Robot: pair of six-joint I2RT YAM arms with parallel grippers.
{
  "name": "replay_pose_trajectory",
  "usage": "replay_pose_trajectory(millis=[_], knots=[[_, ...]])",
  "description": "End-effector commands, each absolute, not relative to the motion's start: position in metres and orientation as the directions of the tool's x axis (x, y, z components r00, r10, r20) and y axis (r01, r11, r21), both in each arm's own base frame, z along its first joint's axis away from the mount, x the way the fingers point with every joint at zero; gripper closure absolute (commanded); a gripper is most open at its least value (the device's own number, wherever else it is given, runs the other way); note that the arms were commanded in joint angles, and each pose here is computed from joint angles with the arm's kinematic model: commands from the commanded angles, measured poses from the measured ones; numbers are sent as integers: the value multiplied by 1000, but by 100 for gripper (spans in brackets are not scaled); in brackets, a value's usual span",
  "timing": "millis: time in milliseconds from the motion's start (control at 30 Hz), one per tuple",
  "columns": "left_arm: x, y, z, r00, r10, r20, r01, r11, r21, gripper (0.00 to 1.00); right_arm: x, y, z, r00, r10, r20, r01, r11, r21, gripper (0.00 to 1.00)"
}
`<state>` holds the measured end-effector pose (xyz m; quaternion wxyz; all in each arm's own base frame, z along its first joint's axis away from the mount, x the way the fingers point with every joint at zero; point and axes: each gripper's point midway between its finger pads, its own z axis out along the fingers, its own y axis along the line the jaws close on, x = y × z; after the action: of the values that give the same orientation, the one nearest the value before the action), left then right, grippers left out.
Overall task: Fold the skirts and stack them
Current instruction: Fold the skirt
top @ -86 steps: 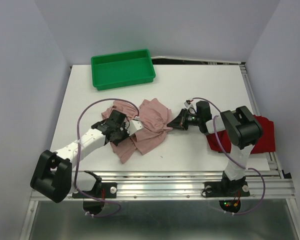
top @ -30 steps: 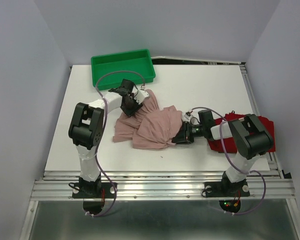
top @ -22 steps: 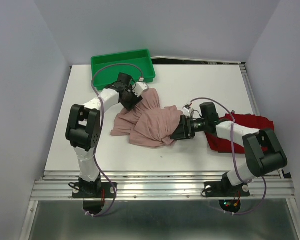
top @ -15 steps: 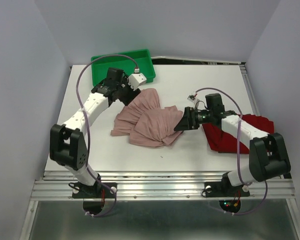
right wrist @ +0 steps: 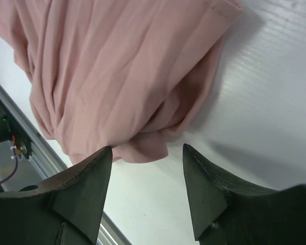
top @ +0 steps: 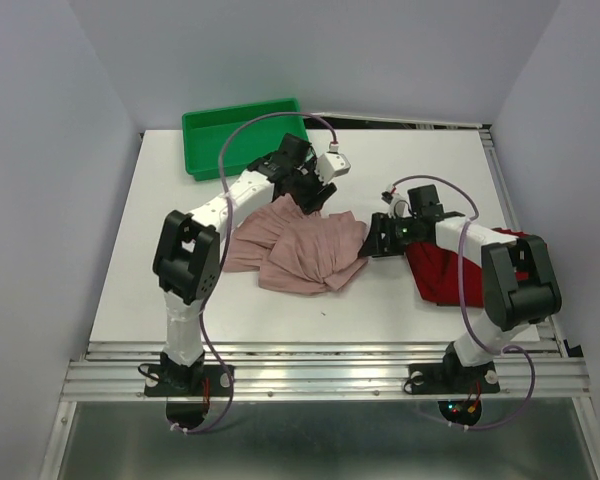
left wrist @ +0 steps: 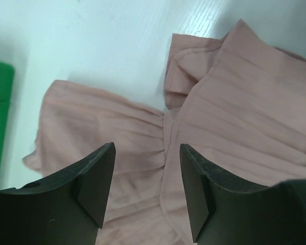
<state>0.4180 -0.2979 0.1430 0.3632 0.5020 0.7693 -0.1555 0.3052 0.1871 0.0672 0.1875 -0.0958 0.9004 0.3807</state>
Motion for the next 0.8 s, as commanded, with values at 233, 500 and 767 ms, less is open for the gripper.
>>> replay_pose_trajectory(millis=[233, 500, 767], knots=[[434, -359, 146, -222, 614, -758, 920, 389, 45, 39, 313, 185, 57, -871, -34, -490, -386, 666, 639, 47], [438, -390, 136, -258, 563, -785, 931, 361, -47, 35, 308, 196, 54, -881, -21, -473, -390, 599, 700, 53], [412, -422, 119, -315, 530, -788, 941, 285, -184, 34, 306, 196, 52, -884, -25, -467, -389, 594, 704, 66]])
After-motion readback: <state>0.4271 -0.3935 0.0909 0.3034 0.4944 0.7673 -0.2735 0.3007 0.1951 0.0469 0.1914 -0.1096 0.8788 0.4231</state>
